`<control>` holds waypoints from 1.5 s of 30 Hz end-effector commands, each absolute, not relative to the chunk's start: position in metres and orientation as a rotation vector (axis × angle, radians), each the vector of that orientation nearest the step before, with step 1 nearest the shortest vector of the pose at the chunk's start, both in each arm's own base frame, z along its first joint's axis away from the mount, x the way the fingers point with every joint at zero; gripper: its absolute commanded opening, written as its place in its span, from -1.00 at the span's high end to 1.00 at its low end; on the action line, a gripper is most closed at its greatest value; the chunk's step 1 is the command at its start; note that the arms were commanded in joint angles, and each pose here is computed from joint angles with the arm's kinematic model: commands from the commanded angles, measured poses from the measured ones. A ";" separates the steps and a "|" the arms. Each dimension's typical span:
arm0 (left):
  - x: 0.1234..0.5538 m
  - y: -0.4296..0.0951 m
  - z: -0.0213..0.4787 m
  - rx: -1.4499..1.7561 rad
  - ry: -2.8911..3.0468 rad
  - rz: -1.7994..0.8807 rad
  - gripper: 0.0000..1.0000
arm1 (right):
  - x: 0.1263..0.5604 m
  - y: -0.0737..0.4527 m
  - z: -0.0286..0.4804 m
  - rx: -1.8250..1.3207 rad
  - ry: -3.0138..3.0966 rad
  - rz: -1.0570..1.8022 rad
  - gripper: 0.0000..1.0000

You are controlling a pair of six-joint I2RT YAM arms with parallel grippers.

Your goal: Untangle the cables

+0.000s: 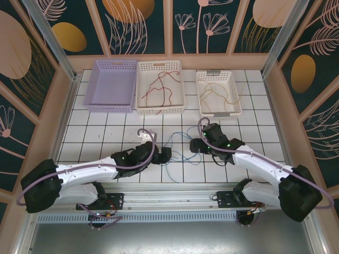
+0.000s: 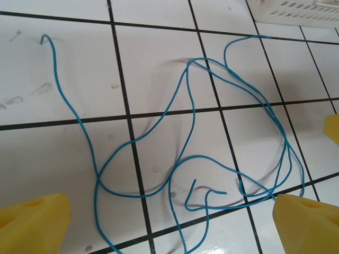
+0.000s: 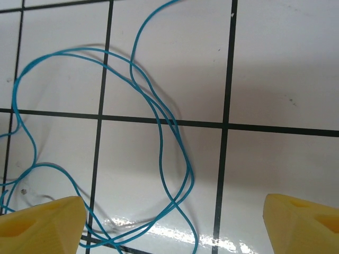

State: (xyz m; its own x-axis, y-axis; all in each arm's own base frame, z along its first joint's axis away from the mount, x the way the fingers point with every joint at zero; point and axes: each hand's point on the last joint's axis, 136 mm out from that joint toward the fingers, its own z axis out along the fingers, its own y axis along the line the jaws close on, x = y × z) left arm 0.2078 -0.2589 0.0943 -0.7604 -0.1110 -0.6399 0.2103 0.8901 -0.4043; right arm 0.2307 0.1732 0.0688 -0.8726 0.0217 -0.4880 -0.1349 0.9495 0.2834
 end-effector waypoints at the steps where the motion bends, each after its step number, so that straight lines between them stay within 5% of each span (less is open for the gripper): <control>1: 0.209 -0.252 0.101 0.018 2.323 -0.615 -0.95 | 0.231 0.182 0.059 -0.109 2.606 0.431 -0.72; 13: 0.206 -0.237 0.100 0.006 2.313 -0.579 -0.95 | 0.236 0.193 0.026 -0.175 2.677 0.298 -0.34; 29: 0.206 -0.228 0.102 0.000 2.298 -0.556 -0.95 | 0.238 0.202 0.028 -0.216 2.672 0.330 0.98; 45: 0.204 -0.247 0.113 0.018 2.263 -0.695 -0.96 | 0.239 0.251 0.185 -0.370 2.255 0.820 1.00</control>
State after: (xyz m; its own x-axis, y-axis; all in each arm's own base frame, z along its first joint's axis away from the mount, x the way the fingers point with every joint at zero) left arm 0.2057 -0.2361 0.1026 -0.7209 -0.1616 -0.6740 0.1871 0.8910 -0.4137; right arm 0.2476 0.2344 0.1532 -0.7561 -0.0129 -0.6543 -0.3648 0.8384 0.4050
